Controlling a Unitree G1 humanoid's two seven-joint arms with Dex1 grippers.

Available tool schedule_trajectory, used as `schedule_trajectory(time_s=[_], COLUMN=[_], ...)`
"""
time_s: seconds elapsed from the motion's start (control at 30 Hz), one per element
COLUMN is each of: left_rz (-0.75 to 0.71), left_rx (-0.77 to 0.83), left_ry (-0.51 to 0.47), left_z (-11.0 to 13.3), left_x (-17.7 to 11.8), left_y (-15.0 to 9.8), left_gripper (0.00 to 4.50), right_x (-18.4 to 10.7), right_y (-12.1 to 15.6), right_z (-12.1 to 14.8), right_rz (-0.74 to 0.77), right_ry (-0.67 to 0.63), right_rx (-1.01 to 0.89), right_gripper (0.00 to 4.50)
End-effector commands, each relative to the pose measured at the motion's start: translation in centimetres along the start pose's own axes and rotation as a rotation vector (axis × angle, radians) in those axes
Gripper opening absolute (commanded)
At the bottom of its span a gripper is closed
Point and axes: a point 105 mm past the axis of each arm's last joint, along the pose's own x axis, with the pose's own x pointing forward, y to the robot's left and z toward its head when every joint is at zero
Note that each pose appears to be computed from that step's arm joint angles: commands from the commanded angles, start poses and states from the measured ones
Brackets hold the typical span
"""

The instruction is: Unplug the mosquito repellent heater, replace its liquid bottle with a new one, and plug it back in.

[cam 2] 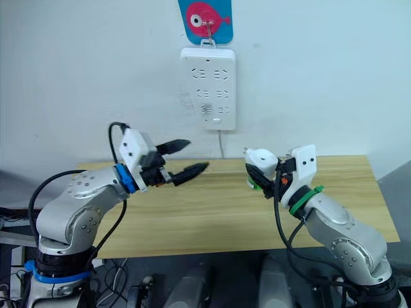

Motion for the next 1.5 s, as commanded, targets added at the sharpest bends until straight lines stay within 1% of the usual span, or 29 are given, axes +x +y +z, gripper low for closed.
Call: schedule_trajectory(time_s=[0.03,0.1,0.17,0.27,0.4,0.6,0.73,1.0,1.1,1.13,1.17,1.37,1.4,1.5], left_rz=[0.117,0.135,0.132,0.055,0.002,-0.088,-0.185,-0.217,-0.217,-0.217,-0.219,-0.227,-0.231,-0.255], left_rx=[0.116,0.132,0.106,0.104,0.109,0.115,0.111,0.122,0.118,0.113,0.108,0.026,0.014,-0.047], left_ry=[-0.128,-0.143,-0.175,-0.207,-0.235,-0.238,-0.233,-0.229,-0.223,-0.220,-0.216,-0.216,-0.214,-0.196], left_z=[2.6,2.8,2.9,3.0,3.5,3.4,3.3,3.5,3.3,3.3,3.2,3.2,3.2,3.0], left_x=[0.5,1.5,2.7,5.0,6.5,7.9,8.5,9.2,9.1,9.0,8.8,8.2,8.1,7.9], left_y=[2.8,3.5,3.8,2.9,2.9,2.4,1.1,1.1,1.3,1.3,1.4,1.5,1.4,1.3], left_gripper=[4.50,4.50,4.50,4.50,4.50,4.50,4.50,4.50,3.91,3.50,3.27,1.38,1.32,1.33], right_x=[-0.1,0.2,0.4,0.6,0.5,0.4,0.4,0.5,0.6,0.6,0.6,0.6,0.6,1.0], right_y=[0.8,0.8,0.9,0.4,-0.3,-0.5,-0.3,0.0,0.2,0.3,0.3,0.4,0.4,1.2], right_z=[2.6,3.0,3.0,2.4,2.5,2.7,3.3,3.8,4.2,4.3,4.3,4.3,4.4,5.2], right_rz=[0.004,-0.008,-0.010,-0.033,-0.069,-0.078,-0.083,-0.088,-0.084,-0.083,-0.083,-0.082,-0.082,-0.059], right_ry=[-0.116,-0.141,-0.144,-0.135,-0.148,-0.160,-0.179,-0.189,-0.195,-0.196,-0.196,-0.192,-0.196,-0.220], right_rx=[-0.049,-0.030,-0.033,-0.046,-0.053,-0.056,-0.059,-0.064,-0.068,-0.070,-0.073,-0.100,-0.101,-0.097], right_gripper=[2.96,2.96,2.96,2.96,2.96,2.96,2.96,2.96,2.96,2.96,2.96,2.96,2.96,2.96])
